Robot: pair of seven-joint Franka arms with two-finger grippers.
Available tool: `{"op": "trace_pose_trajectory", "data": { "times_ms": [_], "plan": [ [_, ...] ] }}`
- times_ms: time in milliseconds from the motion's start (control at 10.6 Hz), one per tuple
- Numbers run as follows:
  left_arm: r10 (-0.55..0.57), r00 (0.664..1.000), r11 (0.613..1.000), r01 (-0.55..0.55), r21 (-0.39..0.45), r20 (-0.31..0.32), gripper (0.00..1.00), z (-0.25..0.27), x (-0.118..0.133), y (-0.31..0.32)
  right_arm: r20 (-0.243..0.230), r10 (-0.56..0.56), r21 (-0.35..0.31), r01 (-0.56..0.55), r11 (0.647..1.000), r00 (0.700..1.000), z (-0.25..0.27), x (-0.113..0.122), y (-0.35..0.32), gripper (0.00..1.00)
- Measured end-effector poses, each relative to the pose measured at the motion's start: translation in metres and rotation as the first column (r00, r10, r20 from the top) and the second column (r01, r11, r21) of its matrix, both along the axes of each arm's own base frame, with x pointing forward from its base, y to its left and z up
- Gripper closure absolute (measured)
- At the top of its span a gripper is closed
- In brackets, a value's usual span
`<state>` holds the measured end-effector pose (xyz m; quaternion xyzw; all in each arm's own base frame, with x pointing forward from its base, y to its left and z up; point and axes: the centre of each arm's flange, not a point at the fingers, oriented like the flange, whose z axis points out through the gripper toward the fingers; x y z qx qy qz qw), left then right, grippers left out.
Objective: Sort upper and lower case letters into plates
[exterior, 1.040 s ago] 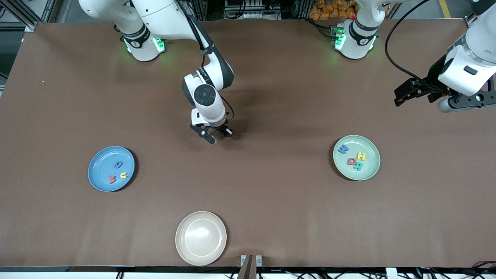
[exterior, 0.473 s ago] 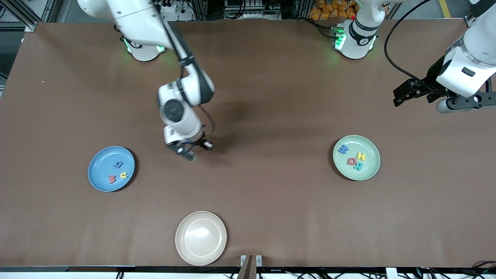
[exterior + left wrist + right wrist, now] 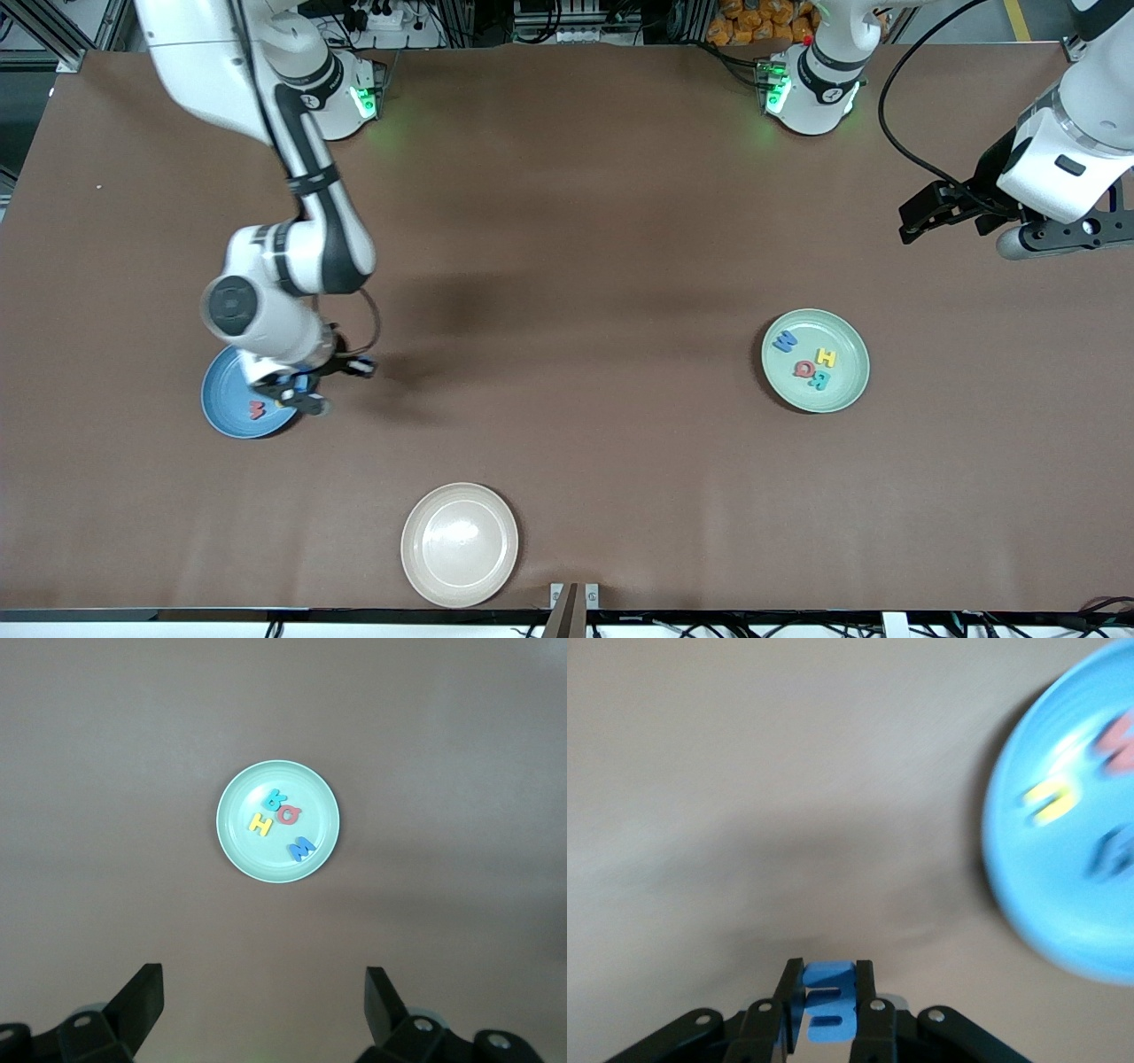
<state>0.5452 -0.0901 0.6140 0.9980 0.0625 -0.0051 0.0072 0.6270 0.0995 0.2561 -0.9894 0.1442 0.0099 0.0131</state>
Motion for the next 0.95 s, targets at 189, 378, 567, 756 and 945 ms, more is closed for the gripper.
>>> {"op": "trace_pose_trajectory", "data": {
  "times_ms": [189, 378, 567, 756, 945],
  "plan": [
    [0.001, 1.000, 1.000, -0.001, 0.000, 0.000, 0.00, 0.000, 0.000, 0.001, 0.003, 0.088, -0.008, -0.088, 0.996, 0.996, 0.001, 0.007, -0.066, 0.73],
    [0.002, 1.000, 1.000, -0.002, 0.000, -0.002, 0.00, -0.001, 0.000, 0.001, 0.001, 0.172, -0.013, -0.172, 0.985, 0.985, -0.003, 0.007, -0.137, 0.73],
    [0.002, 1.000, 1.000, -0.002, 0.000, -0.003, 0.00, -0.002, 0.000, 0.001, 0.002, 0.220, -0.022, -0.220, 0.975, 0.975, -0.008, 0.011, -0.180, 0.72],
    [0.002, 1.000, 1.000, -0.002, 0.000, -0.004, 0.00, -0.002, 0.000, 0.001, 0.002, 0.250, -0.031, -0.249, 0.968, 0.968, -0.012, 0.017, -0.186, 0.63],
    [0.002, 1.000, 1.000, -0.002, 0.000, -0.004, 0.00, -0.002, 0.000, 0.001, 0.007, 0.282, -0.029, -0.282, 0.959, 0.959, -0.009, 0.023, -0.174, 0.38]
  ]
}}
